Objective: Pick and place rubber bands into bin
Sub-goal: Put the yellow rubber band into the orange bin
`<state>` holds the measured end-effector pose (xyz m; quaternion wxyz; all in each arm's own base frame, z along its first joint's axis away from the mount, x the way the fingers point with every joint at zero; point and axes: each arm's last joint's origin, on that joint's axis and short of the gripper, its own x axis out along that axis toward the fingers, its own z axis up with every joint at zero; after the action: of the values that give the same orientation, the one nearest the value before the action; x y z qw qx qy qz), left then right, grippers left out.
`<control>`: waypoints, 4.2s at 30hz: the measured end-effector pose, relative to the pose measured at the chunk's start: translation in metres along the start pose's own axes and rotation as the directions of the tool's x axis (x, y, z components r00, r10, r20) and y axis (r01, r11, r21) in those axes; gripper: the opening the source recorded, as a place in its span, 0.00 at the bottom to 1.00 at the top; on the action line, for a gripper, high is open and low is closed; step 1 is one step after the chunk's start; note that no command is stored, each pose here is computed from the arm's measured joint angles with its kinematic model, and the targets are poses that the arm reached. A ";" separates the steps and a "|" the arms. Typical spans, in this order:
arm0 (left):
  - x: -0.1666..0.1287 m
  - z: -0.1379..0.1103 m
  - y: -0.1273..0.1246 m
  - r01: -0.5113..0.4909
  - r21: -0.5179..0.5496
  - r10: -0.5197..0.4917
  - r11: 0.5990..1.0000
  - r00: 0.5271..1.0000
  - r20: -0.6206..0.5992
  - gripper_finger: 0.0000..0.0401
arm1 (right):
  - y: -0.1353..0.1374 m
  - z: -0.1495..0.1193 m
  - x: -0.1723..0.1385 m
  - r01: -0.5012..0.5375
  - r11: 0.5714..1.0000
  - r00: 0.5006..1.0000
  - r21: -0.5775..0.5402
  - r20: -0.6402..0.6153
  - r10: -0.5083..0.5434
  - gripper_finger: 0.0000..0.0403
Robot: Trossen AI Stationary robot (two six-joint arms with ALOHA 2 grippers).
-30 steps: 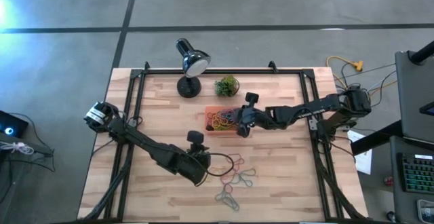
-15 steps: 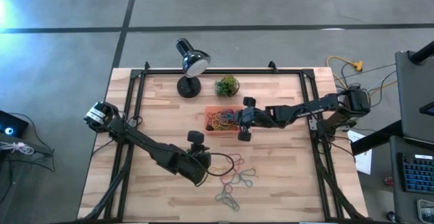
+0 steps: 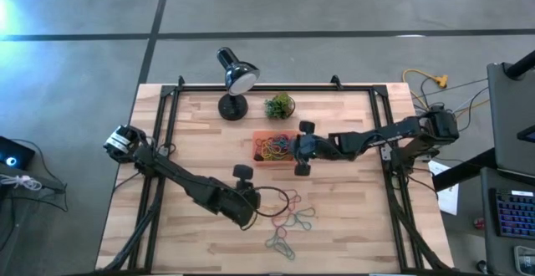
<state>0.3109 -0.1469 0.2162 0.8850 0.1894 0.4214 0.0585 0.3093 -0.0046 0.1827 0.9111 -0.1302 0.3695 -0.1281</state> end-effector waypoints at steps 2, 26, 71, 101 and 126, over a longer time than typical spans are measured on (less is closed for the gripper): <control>0.000 0.003 -0.003 0.091 -0.019 -0.091 0.996 0.996 0.025 0.19 | 0.008 0.003 -0.007 -0.025 0.999 0.999 -0.031 0.023 0.026 0.28; 0.016 -0.009 -0.021 0.382 -0.164 -0.342 0.909 0.911 0.231 0.19 | 0.128 -0.005 -0.077 -0.346 0.927 0.928 -0.148 0.093 0.361 0.18; 0.058 -0.048 -0.036 0.326 -0.316 -0.380 0.891 0.917 -0.124 0.01 | 0.141 -0.012 -0.071 -0.361 0.924 0.926 -0.129 0.067 0.371 0.16; 0.010 0.031 0.024 -0.364 0.032 0.363 0.931 0.931 0.026 0.00 | 0.140 -0.015 -0.070 -0.357 0.925 0.930 -0.132 0.042 0.365 0.15; 0.055 0.028 0.145 -0.510 0.029 0.510 0.860 0.852 -0.119 0.00 | 0.140 -0.018 -0.070 -0.355 0.925 0.931 -0.136 0.032 0.363 0.14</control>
<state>0.3754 -0.0067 0.2478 0.8107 0.2887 0.4095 0.3030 0.2677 0.1463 0.1685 0.9190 -0.1220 0.3685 0.0685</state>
